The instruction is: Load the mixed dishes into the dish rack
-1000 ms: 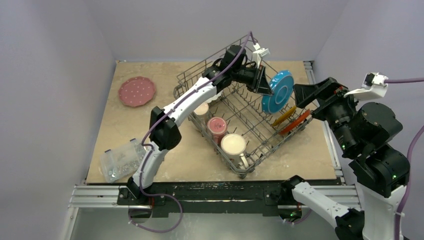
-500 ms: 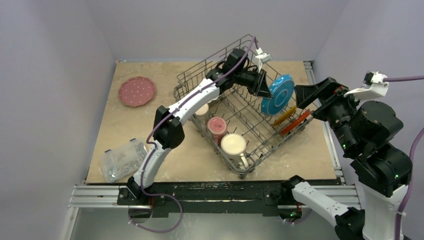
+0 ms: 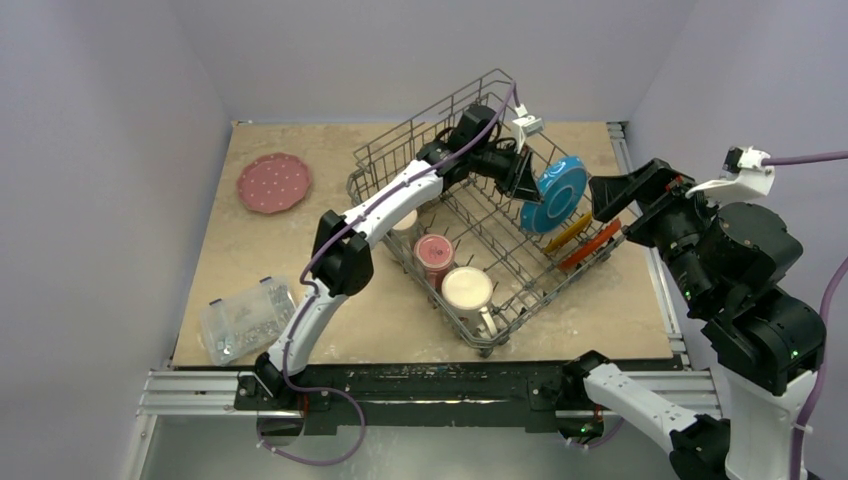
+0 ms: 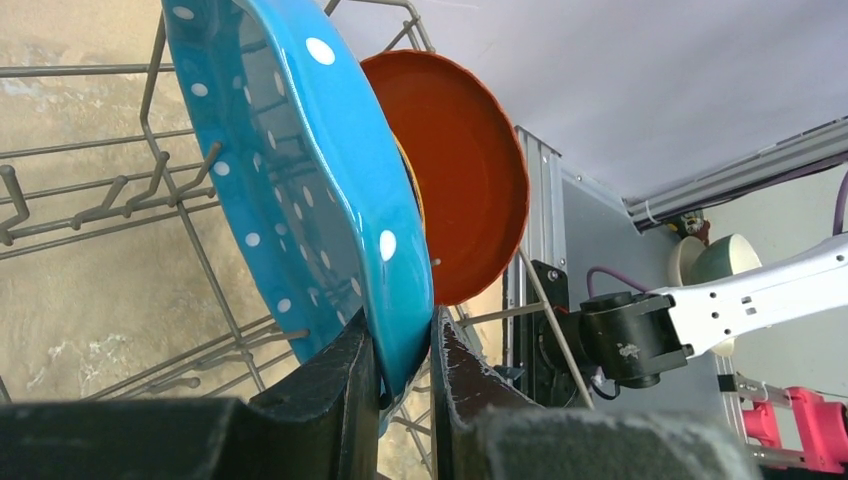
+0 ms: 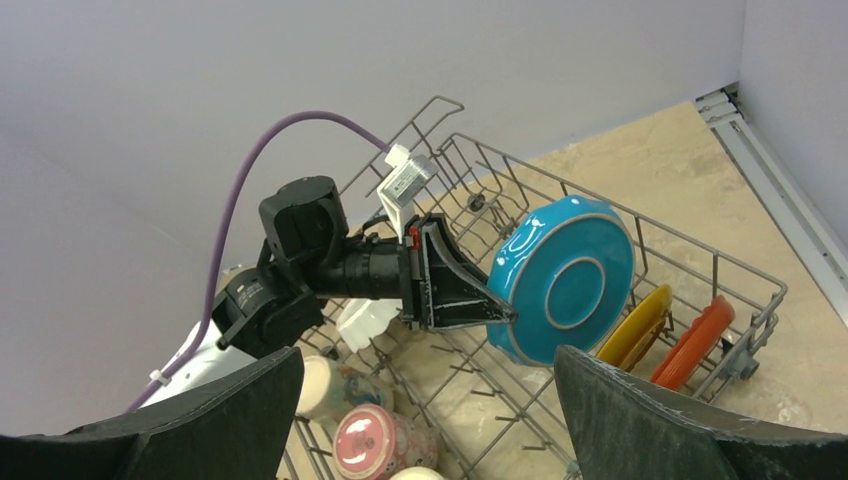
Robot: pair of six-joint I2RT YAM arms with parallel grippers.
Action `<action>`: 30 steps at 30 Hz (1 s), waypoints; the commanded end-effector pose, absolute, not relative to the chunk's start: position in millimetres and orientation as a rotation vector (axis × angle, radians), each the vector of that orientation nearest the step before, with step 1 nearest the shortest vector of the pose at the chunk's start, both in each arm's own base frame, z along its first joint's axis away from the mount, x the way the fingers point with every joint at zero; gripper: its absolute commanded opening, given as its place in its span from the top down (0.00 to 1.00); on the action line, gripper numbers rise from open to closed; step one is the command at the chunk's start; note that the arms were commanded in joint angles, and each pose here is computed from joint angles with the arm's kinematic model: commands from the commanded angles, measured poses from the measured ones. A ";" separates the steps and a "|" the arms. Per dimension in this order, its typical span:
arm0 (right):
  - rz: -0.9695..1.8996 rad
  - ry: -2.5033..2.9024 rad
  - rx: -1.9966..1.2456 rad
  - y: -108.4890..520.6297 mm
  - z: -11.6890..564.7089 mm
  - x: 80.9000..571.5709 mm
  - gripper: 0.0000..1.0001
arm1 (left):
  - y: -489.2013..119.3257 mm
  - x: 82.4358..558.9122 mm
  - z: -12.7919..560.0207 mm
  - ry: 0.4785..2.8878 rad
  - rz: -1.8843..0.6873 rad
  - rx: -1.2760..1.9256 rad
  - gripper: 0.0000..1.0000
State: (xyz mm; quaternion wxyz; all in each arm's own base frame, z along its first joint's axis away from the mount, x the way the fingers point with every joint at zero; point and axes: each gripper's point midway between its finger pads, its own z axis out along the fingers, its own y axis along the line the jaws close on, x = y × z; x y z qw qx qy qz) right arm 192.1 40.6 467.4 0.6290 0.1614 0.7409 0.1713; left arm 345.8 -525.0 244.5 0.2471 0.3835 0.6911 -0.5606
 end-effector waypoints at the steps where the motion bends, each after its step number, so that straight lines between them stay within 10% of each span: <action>1: 0.408 1.664 0.404 35.7 474.1 187.1 0.02 | -523.9 357.1 279.0 1.682 -1.443 1.106 0.91; 5: 0.419 1.664 0.420 36.1 471.2 187.3 0.02 | -515.8 360.5 289.6 1.698 -1.423 1.065 0.50; 16: 0.478 1.632 0.436 40.7 469.7 186.6 0.02 | -482.8 351.9 329.9 1.798 -1.357 0.968 0.13; 30: 0.603 1.621 0.386 71.2 442.7 205.1 0.02 | -242.0 356.2 361.3 2.110 -0.511 0.350 0.12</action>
